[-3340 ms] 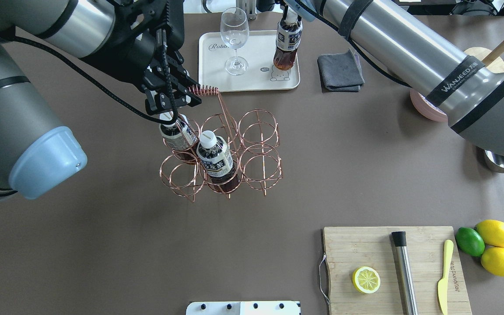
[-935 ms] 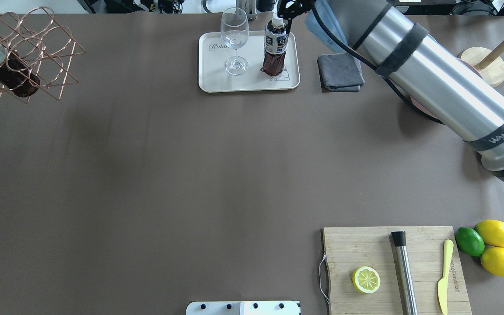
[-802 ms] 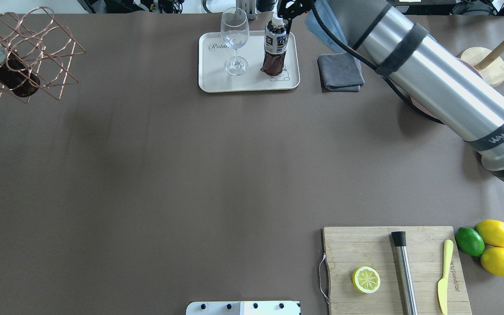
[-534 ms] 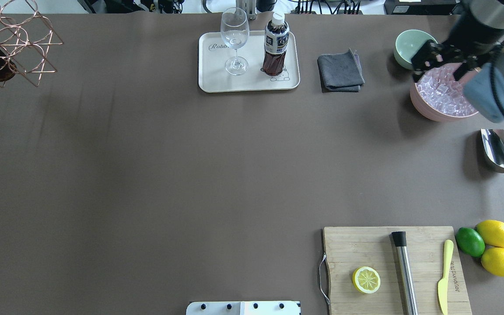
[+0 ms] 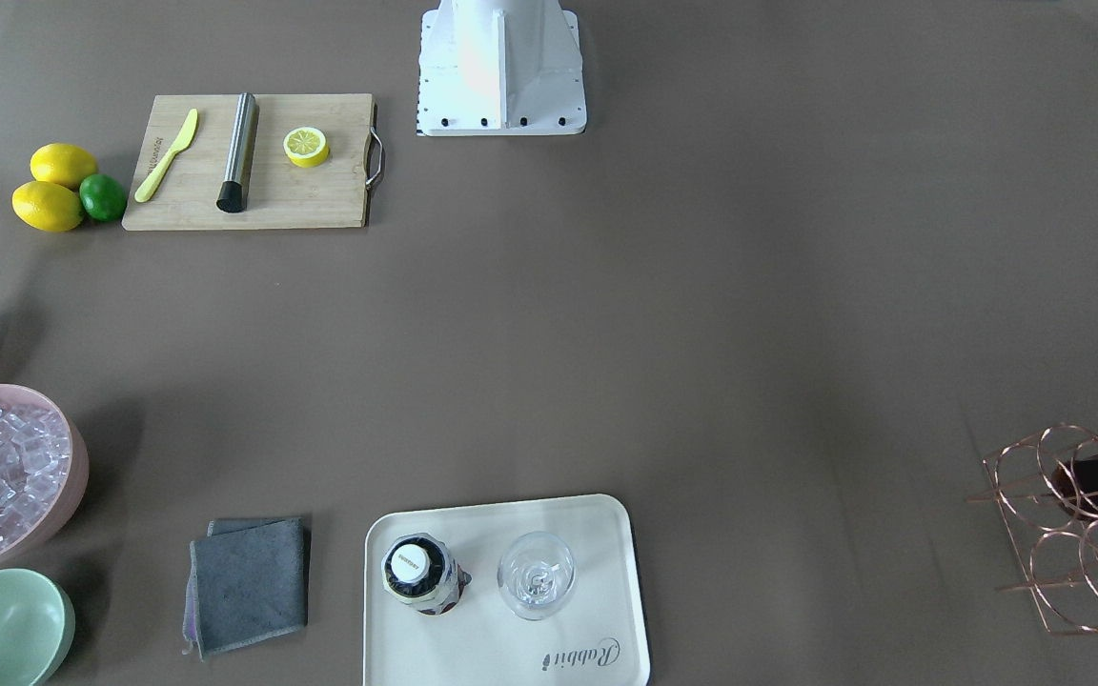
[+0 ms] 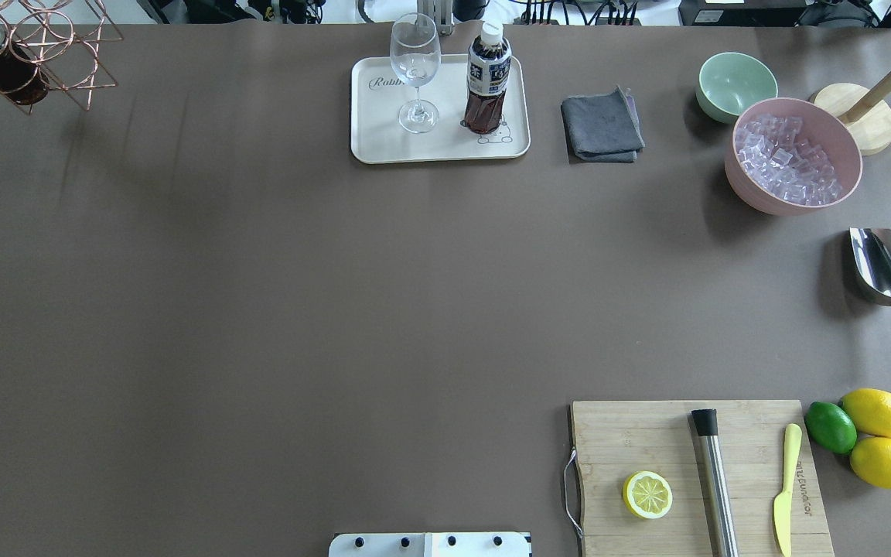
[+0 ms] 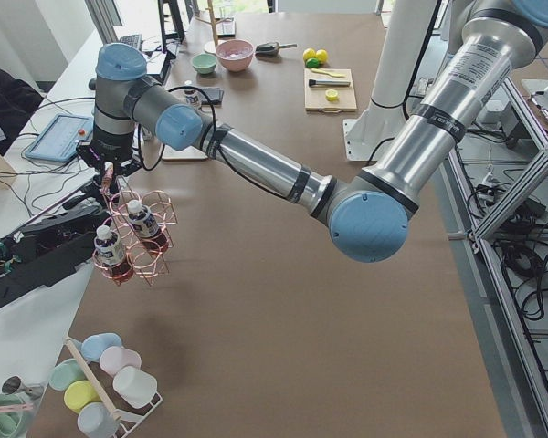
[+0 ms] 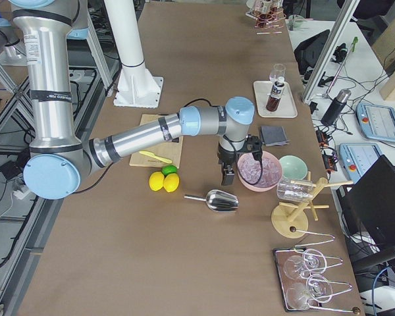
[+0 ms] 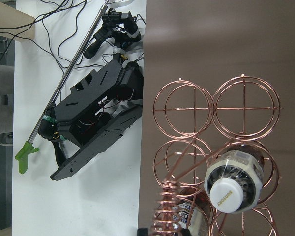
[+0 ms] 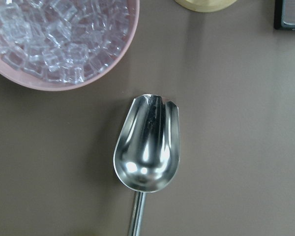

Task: Take tea from basket to plate

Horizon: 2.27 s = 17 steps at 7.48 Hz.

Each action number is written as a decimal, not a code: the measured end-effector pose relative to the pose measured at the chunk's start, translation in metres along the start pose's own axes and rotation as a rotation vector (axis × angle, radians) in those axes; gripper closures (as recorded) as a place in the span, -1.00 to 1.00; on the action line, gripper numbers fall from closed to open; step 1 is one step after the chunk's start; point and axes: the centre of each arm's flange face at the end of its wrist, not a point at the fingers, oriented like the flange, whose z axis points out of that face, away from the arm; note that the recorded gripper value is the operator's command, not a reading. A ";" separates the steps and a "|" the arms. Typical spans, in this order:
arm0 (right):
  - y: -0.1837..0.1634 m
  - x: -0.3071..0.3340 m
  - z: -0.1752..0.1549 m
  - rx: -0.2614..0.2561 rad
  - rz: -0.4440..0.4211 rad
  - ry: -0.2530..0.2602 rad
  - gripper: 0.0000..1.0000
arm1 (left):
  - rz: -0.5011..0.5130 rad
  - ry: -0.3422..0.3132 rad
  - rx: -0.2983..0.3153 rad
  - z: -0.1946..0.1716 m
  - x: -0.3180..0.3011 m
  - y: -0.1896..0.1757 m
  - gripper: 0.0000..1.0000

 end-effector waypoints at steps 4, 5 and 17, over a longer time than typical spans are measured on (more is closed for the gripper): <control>0.046 0.125 0.027 -0.047 0.001 -0.012 -1.00 | 0.007 -0.048 -0.060 0.056 -0.014 -0.031 1.00; 0.053 0.148 0.033 -0.047 0.015 -0.015 -1.00 | 0.008 -0.050 -0.062 0.064 -0.012 -0.041 1.00; 0.089 0.193 0.049 -0.051 0.079 0.009 -1.00 | 0.037 -0.024 -0.025 0.083 0.033 -0.071 1.00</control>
